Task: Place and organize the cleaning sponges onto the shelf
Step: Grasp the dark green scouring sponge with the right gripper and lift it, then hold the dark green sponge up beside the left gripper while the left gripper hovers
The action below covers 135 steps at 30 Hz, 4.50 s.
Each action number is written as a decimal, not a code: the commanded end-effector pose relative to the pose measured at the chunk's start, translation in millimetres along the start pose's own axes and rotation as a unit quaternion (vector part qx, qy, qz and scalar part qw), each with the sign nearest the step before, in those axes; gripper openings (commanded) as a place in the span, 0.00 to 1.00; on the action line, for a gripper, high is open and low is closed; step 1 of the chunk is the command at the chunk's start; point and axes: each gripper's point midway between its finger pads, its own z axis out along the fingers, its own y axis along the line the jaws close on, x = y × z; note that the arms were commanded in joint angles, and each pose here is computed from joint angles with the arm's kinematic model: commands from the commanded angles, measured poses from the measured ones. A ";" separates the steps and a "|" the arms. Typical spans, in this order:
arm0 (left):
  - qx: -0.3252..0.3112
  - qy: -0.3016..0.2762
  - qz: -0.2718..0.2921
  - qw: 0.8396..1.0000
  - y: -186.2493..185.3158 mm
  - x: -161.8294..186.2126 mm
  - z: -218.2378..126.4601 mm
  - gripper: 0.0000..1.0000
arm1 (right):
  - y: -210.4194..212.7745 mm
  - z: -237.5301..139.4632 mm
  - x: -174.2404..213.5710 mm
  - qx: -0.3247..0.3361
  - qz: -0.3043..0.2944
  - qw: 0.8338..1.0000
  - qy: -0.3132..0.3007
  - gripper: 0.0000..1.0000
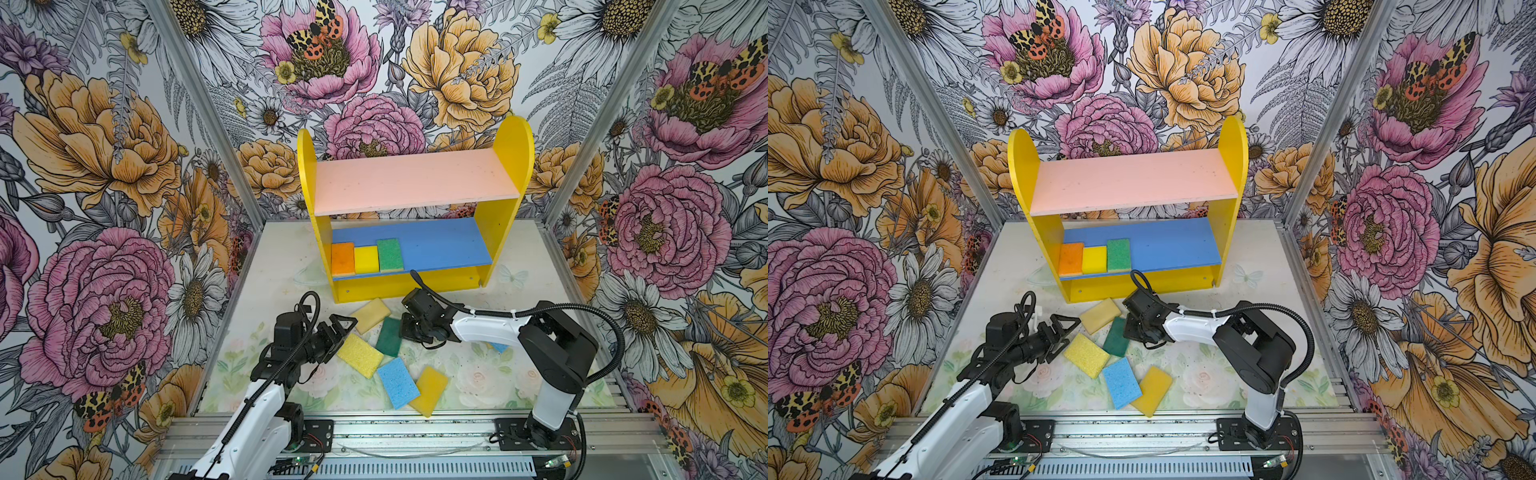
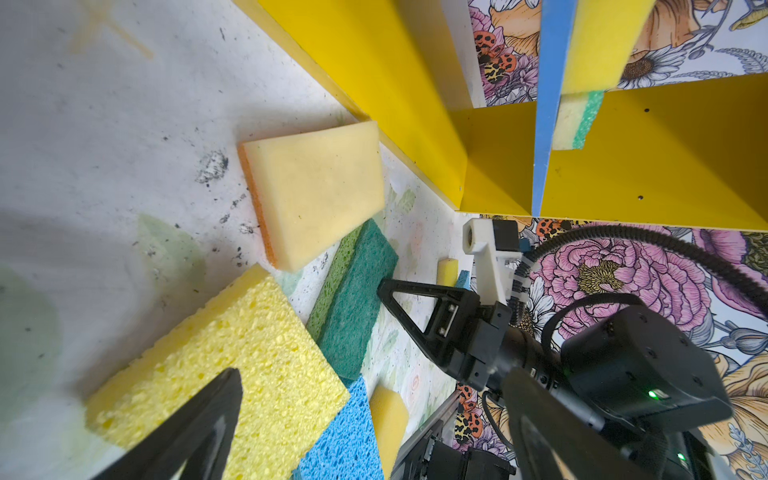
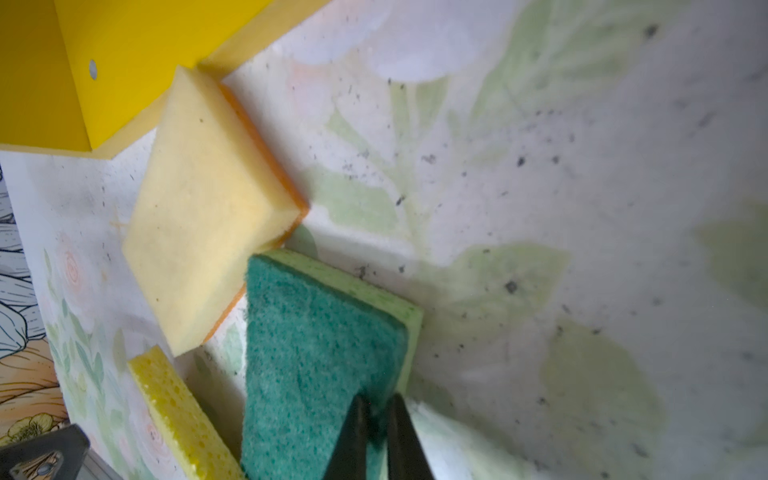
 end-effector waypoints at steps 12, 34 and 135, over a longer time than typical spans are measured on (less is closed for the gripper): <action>0.039 0.013 0.047 0.998 -31.5 5.0 -8.0 0.99 | -5.1 -32.6 -30.4 -0.007 -0.005 0.997 -0.071 0.00; 0.090 0.062 0.114 0.987 -67.8 26.1 -7.5 0.99 | 19.1 -89.6 -36.3 -0.093 -0.091 0.991 -0.012 0.00; 0.216 0.002 0.027 0.976 -117.1 -20.8 -31.9 0.08 | 160.2 -131.1 19.9 -0.285 -0.261 0.922 0.038 0.07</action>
